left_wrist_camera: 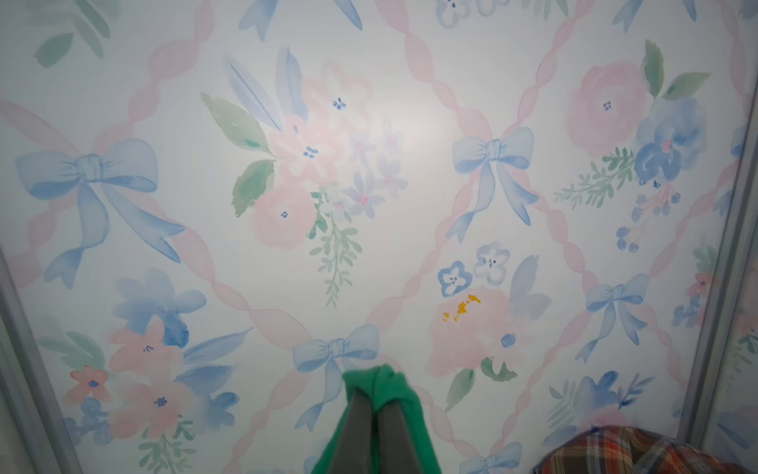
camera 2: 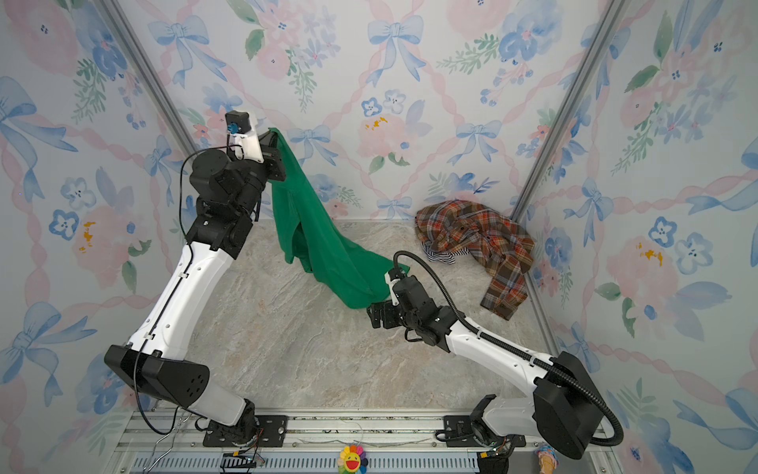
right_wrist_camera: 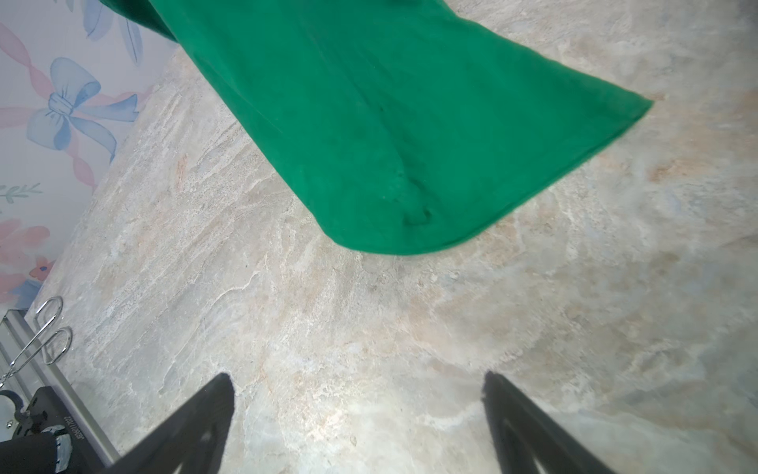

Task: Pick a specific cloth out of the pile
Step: 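Lift the green garment high with the left gripper while the right gripper releases, then lower the green garment onto the table with the left gripper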

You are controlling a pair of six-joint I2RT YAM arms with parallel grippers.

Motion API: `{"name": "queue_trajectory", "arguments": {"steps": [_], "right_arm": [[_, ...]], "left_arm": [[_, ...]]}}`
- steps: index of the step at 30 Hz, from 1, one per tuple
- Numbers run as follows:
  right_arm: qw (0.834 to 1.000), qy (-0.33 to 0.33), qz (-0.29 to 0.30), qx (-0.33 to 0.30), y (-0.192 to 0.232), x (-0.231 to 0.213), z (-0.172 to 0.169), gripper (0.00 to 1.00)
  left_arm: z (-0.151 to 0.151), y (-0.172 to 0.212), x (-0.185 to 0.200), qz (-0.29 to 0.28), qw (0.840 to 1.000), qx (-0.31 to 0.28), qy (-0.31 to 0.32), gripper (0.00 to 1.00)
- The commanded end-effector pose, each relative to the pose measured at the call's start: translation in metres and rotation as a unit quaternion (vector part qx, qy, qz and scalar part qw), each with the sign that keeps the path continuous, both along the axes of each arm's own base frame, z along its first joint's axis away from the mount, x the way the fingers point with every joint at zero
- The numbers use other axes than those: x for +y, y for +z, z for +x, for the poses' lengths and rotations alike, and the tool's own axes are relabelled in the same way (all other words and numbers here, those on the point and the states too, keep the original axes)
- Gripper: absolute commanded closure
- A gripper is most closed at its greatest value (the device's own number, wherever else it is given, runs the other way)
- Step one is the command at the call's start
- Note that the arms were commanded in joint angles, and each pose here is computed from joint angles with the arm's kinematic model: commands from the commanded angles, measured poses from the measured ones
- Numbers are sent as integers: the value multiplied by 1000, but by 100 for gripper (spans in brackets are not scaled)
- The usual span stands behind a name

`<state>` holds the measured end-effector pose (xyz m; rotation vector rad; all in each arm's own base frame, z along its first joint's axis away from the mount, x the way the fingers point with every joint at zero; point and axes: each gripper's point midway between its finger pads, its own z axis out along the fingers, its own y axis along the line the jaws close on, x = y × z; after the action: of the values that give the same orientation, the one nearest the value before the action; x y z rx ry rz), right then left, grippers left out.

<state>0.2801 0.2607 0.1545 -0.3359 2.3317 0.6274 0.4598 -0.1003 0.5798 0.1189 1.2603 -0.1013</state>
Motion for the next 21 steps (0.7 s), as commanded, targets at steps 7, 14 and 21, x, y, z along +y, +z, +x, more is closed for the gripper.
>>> {"name": "queue_trajectory", "arguments": {"steps": [7,14,21], "right_arm": [[1000,-7,18,3,3,-3,0,3],[1000,-6,28,2,9,0,0,3],[999,-7,33,6,5,2,-2,3]], "left_arm": [[-54,138,50,-73,972,-214,59,100],[-53,136,71,-70,972,-216,65,100],[-35,94,51,-83,984,-159,5,100]]}}
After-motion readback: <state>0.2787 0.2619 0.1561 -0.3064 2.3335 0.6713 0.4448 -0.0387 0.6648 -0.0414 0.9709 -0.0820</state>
